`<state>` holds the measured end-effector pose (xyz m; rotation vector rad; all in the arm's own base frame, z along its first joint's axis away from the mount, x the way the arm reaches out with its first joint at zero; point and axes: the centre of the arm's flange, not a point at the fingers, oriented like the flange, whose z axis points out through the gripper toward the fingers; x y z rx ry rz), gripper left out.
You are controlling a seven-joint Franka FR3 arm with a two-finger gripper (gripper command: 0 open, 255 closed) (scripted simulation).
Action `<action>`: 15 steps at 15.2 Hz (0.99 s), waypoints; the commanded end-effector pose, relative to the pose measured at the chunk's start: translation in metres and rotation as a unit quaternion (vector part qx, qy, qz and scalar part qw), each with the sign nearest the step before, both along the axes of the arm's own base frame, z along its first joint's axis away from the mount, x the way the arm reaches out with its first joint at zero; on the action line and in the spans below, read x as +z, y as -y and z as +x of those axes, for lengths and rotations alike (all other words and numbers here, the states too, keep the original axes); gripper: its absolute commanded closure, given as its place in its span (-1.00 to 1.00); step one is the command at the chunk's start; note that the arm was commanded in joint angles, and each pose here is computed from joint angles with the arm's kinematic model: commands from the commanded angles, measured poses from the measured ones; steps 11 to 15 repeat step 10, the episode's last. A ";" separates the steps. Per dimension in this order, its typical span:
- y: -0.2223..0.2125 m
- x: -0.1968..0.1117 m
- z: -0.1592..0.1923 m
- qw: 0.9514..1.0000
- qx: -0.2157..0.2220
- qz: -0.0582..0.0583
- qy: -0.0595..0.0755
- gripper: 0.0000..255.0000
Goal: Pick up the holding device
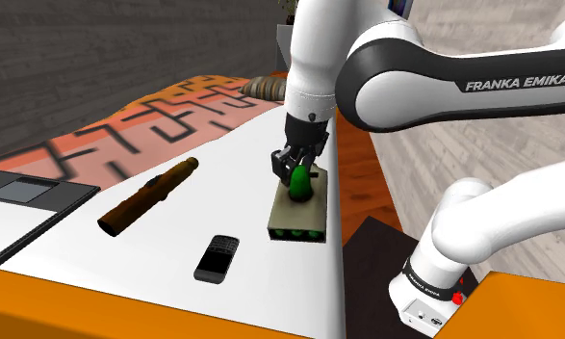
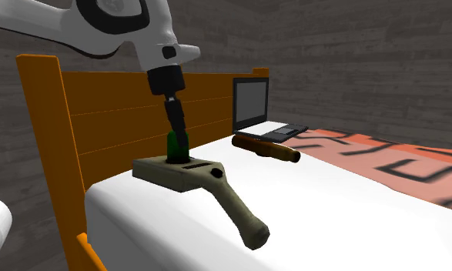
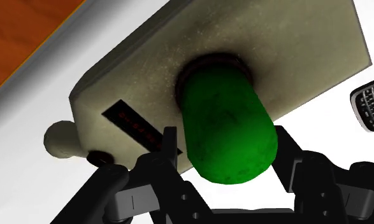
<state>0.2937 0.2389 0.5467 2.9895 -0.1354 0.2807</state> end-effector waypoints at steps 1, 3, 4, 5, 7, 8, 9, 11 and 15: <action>0.000 0.010 0.000 1.000 0.000 0.000 0.001 1.00; 0.000 0.021 0.000 1.000 0.000 0.000 0.001 1.00; 0.000 0.026 0.000 1.000 0.000 0.000 0.001 1.00; 0.000 0.032 0.000 1.000 0.000 0.000 0.001 1.00; 0.000 0.042 0.000 1.000 0.000 0.000 0.001 1.00; 0.000 0.047 0.000 1.000 0.000 0.000 0.001 1.00; 0.000 0.048 0.000 1.000 0.000 0.000 0.001 1.00; 0.000 0.048 0.000 1.000 0.000 0.000 0.001 1.00; 0.000 0.048 0.000 1.000 0.000 0.000 0.001 1.00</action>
